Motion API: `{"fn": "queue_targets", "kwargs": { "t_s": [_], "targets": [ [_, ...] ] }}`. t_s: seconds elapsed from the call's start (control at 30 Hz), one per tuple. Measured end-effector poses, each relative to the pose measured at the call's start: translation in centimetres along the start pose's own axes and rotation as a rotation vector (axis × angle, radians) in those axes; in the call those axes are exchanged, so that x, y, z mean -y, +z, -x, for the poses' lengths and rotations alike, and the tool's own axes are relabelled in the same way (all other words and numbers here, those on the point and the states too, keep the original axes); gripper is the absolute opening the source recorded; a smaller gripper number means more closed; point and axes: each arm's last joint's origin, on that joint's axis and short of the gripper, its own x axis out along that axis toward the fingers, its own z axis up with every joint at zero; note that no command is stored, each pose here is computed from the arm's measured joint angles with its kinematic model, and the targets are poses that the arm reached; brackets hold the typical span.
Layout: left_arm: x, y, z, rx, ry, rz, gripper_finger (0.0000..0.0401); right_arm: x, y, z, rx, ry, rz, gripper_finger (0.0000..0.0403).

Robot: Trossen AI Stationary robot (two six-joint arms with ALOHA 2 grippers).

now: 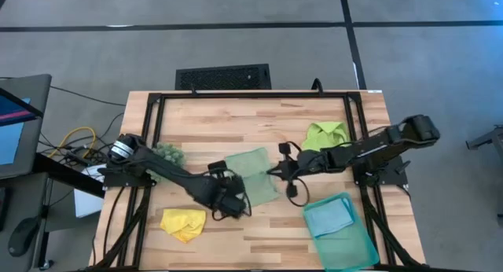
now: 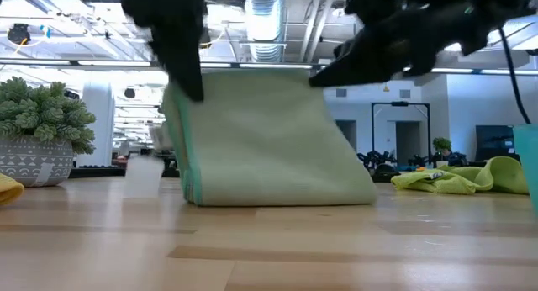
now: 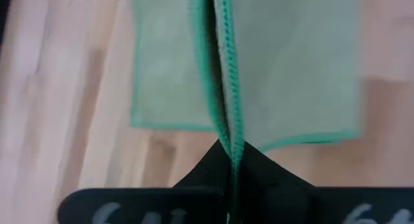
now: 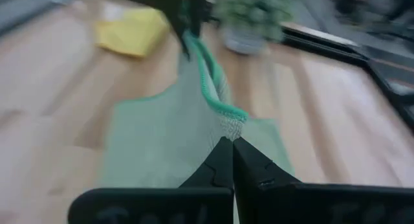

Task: Fold microfiber towels
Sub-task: Fold the green microfiber cloth

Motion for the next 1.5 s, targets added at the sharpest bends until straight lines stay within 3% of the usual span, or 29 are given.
{"fn": "queue_targets", "kwargs": {
  "t_s": [0.23,0.4,0.73,1.0,1.33,1.5],
  "targets": [
    [3.2,0.6,4.1,0.226,-0.248,-0.114,0.0,-2.8,1.1,2.5,0.002,0.239,0.05,0.0016],
    [4.2,0.5,3.6,0.234,-0.26,-0.146,0.0,-4.4,0.5,2.0,-0.039,0.292,0.076,0.0031],
    [6.3,0.4,0.7,0.185,-0.245,-0.251,0.0,-4.4,-1.4,0.2,-0.137,0.29,-0.019,0.016],
    [7.8,0.0,-1.1,0.164,-0.232,-0.297,0.0,-4.3,-1.0,0.1,-0.106,0.409,-0.091,0.0257],
    [9.6,0.1,-2.1,0.2,-0.283,-0.313,0.0,-5.2,3.0,0.0,-0.002,0.44,-0.103,0.0255],
    [10.2,0.3,-1.6,0.26,-0.311,-0.335,0.0,-5.5,3.8,-0.8,-0.055,0.329,-0.171,0.0232]
  ]
}}
